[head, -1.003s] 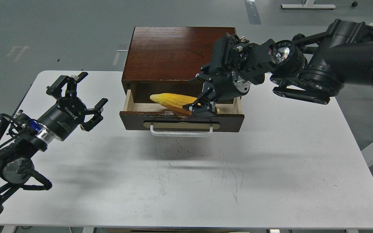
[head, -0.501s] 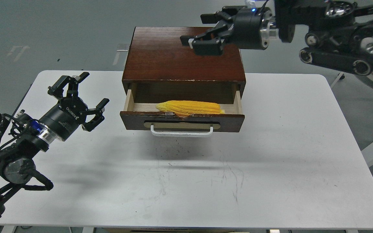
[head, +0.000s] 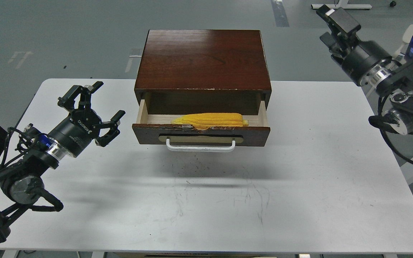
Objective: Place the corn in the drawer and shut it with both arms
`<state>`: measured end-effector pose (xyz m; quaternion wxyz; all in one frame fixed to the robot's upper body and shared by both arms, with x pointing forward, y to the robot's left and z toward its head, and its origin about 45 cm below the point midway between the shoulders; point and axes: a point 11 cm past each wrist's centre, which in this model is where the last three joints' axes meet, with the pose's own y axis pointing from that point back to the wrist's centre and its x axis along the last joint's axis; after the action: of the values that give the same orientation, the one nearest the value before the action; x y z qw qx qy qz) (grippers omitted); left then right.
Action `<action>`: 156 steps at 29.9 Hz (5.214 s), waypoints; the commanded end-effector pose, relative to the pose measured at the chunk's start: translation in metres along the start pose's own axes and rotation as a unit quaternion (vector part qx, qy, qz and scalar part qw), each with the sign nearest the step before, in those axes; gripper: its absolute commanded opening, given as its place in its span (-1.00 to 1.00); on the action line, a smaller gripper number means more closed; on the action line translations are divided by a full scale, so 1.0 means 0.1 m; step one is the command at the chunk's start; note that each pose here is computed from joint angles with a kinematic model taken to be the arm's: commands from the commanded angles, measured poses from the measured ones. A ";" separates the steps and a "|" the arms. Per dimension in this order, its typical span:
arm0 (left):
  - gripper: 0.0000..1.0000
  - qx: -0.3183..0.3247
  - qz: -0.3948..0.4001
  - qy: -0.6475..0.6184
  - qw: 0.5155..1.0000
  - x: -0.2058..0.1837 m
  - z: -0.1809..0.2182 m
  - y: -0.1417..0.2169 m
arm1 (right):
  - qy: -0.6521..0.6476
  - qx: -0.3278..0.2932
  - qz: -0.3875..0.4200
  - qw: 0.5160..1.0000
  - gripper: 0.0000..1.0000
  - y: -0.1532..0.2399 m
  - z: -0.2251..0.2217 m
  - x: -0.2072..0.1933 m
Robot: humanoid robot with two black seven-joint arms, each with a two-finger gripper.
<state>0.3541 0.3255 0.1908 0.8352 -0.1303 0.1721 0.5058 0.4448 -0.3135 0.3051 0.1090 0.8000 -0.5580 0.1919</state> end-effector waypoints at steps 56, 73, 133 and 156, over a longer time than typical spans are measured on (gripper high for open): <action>-0.61 0.048 -0.507 -0.577 0.638 -2.12 -0.37 -0.09 | -0.314 -0.117 -0.002 0.942 0.94 0.75 1.28 -0.31; -1.00 0.081 -0.424 -0.444 0.785 -1.85 -0.94 -0.04 | -0.317 -0.130 -0.002 0.940 0.94 0.84 1.37 -0.36; -1.00 0.120 -0.293 -0.429 0.846 -1.02 -0.66 -0.61 | -0.324 -0.150 -0.002 0.934 0.94 1.00 1.51 -0.45; -1.00 0.131 -0.253 -0.422 0.861 -0.81 -0.62 -0.80 | -0.321 -0.158 0.008 0.934 0.94 1.11 1.57 -0.38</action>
<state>0.3791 0.1974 0.1723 0.9376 0.1678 -0.1743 0.2497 0.3581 -0.3813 0.1426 0.0485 0.7869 -0.5925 -0.1654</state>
